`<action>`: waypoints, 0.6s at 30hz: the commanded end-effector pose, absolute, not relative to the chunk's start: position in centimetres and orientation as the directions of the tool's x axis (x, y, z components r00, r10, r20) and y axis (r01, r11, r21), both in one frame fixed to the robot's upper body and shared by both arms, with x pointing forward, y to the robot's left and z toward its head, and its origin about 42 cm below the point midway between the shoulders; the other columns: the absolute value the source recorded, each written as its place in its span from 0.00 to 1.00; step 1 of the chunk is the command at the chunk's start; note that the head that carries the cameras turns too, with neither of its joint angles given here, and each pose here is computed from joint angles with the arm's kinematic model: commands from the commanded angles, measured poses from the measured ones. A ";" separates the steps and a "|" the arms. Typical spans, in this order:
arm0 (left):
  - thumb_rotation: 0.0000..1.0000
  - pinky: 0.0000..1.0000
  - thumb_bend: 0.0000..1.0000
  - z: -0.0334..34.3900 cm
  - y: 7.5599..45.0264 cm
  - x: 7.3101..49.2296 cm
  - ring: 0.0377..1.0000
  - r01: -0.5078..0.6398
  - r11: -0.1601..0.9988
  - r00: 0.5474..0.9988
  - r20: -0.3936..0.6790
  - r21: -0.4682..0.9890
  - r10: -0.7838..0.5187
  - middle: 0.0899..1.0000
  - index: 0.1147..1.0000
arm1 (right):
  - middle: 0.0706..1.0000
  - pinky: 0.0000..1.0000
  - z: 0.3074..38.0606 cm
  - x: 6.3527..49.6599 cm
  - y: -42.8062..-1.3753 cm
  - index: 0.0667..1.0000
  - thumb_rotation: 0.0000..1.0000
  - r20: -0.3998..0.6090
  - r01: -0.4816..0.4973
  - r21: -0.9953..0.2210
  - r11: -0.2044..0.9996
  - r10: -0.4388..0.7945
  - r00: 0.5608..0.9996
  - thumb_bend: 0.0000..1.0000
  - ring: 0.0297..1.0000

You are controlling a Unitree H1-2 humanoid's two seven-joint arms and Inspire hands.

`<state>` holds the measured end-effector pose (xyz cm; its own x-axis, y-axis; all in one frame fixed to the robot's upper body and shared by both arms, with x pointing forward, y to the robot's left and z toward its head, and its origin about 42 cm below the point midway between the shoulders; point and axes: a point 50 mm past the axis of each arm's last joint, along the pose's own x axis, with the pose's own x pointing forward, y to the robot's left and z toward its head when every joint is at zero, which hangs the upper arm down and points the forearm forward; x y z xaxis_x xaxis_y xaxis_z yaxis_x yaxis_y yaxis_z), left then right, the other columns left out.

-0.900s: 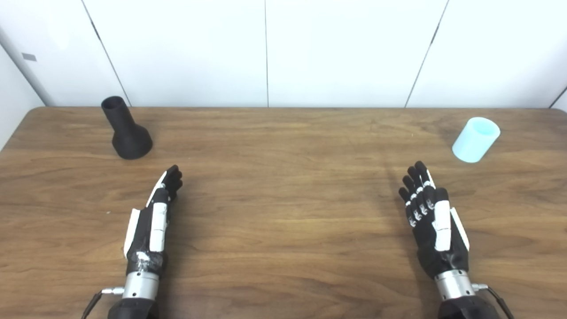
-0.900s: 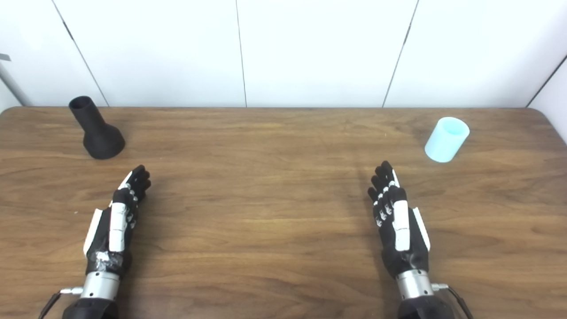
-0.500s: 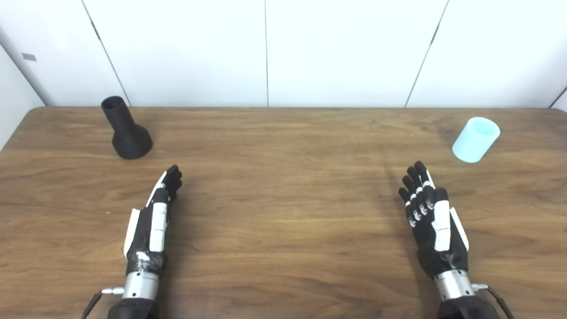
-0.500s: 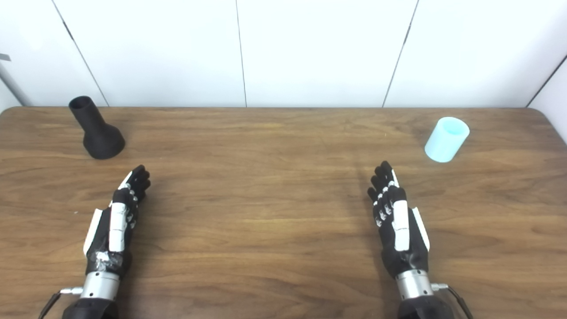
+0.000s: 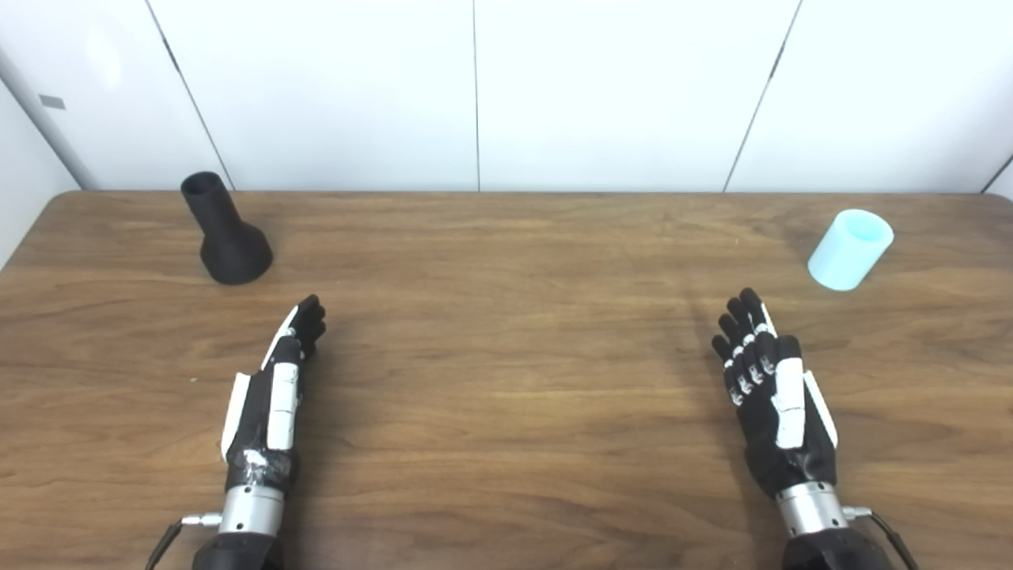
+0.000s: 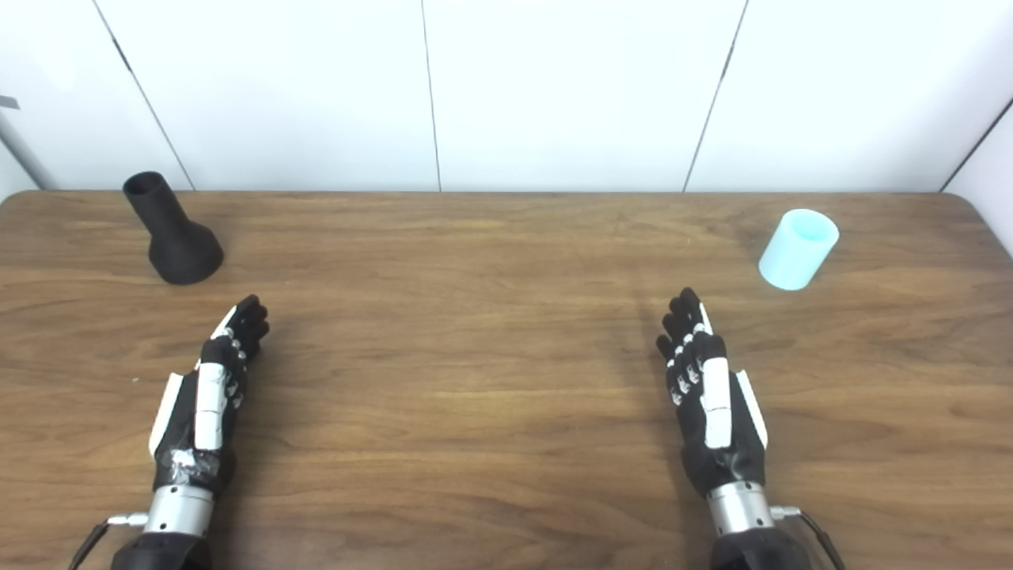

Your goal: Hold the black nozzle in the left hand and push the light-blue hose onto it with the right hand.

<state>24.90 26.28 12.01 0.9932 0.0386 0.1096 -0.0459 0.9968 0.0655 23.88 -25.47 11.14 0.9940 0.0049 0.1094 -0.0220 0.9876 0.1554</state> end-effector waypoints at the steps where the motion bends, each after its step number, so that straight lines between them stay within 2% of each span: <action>1: 1.00 1.00 0.71 11.3 26.1 24.7 0.95 -0.041 0.997 0.994 0.102 0.073 0.033 0.94 0.93 | 1.00 1.00 9.8 23.0 -25.7 1.00 0.98 0.072 -0.014 0.155 0.988 0.003 0.997 0.61 1.00; 4: 1.00 1.00 0.66 10.9 25.8 24.6 0.94 -0.047 0.995 0.994 0.104 0.086 0.037 0.93 0.92 | 1.00 1.00 9.1 22.9 -26.0 1.00 0.99 0.070 -0.022 0.137 0.990 0.012 0.997 0.61 1.00; 7: 1.00 0.99 0.64 10.4 25.2 24.4 0.94 -0.044 0.996 0.995 0.097 0.081 0.036 0.93 0.92 | 1.00 1.00 8.4 22.7 -26.4 1.00 0.96 0.059 -0.008 0.149 0.989 0.000 0.998 0.62 1.00; 12: 1.00 1.00 0.55 9.3 24.2 24.3 0.96 -0.041 0.996 0.995 0.098 0.073 0.033 0.93 0.93 | 1.00 1.00 7.4 22.8 -27.2 1.00 1.00 0.056 -0.016 0.135 0.991 0.008 0.998 0.59 1.00; 16: 1.00 1.00 0.60 8.6 23.9 24.5 0.98 -0.044 0.997 0.996 0.083 0.061 0.038 0.93 0.94 | 1.00 1.00 6.7 23.1 -27.5 1.00 1.00 0.048 -0.023 0.130 0.991 0.017 0.999 0.62 1.00; 18: 1.00 1.00 0.59 8.3 23.8 24.5 0.98 -0.046 0.998 0.996 0.085 0.052 0.042 0.93 0.93 | 1.00 1.00 6.5 23.1 -27.6 1.00 1.00 0.041 -0.024 0.131 0.991 0.018 0.999 0.63 1.00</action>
<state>25.61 24.78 11.49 0.9849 0.0275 0.1707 -0.0431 0.9952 0.0880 25.38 -26.82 10.77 0.9833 0.0387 0.1780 -0.0594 0.9919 0.1124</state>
